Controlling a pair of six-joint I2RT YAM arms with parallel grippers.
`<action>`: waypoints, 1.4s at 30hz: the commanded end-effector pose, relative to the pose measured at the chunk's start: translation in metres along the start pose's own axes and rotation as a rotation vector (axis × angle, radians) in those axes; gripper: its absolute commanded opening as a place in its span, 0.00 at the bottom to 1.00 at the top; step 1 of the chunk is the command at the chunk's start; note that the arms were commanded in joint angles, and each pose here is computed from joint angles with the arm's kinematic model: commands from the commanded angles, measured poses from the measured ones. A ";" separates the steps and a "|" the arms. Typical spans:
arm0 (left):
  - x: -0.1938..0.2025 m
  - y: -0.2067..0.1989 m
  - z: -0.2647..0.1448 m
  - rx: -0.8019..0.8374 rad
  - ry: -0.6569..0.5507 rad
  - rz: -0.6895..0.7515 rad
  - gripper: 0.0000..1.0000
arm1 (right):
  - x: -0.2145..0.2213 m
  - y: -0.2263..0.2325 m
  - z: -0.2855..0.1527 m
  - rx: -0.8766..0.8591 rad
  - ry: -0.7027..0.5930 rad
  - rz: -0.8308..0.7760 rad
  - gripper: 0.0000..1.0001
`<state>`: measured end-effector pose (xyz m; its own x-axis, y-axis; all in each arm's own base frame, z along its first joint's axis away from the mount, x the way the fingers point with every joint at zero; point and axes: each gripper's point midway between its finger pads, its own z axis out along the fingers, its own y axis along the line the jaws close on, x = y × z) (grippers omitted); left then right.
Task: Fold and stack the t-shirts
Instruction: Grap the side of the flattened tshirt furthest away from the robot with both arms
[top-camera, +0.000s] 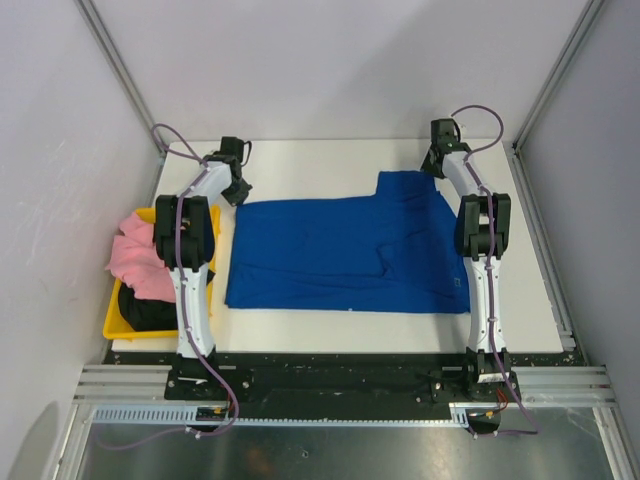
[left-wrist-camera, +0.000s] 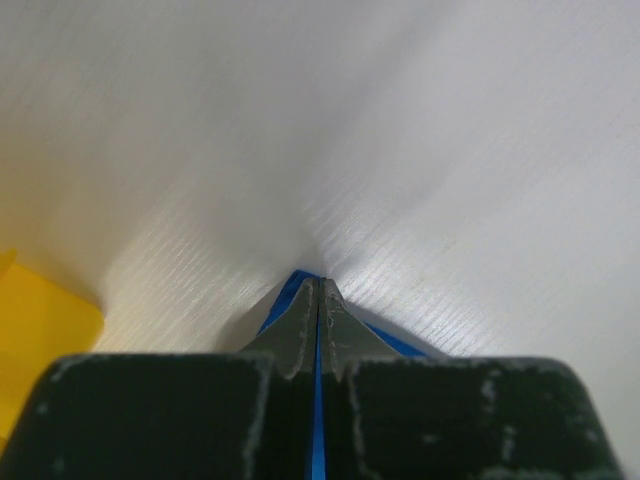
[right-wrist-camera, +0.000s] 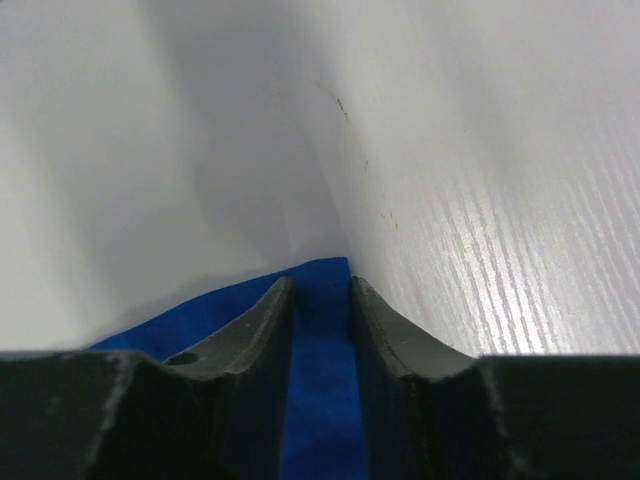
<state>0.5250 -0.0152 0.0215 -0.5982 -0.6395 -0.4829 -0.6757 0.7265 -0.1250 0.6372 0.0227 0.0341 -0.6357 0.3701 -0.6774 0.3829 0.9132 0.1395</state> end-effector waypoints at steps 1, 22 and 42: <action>-0.002 0.000 -0.002 0.009 0.004 -0.020 0.00 | -0.002 0.006 0.003 -0.020 -0.006 0.023 0.28; -0.034 -0.029 -0.026 0.116 -0.059 -0.002 0.00 | -0.065 0.024 -0.046 -0.170 -0.135 0.116 0.00; -0.048 -0.031 -0.050 0.154 -0.104 0.027 0.00 | -0.084 0.020 -0.110 -0.254 -0.182 0.125 0.00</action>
<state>0.5392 -0.0240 0.0372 -0.6197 -0.6104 -0.4934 -0.6170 0.7674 -0.1744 0.6311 0.0316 0.1266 -0.5254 0.4567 -0.7179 0.2870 0.8894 0.3557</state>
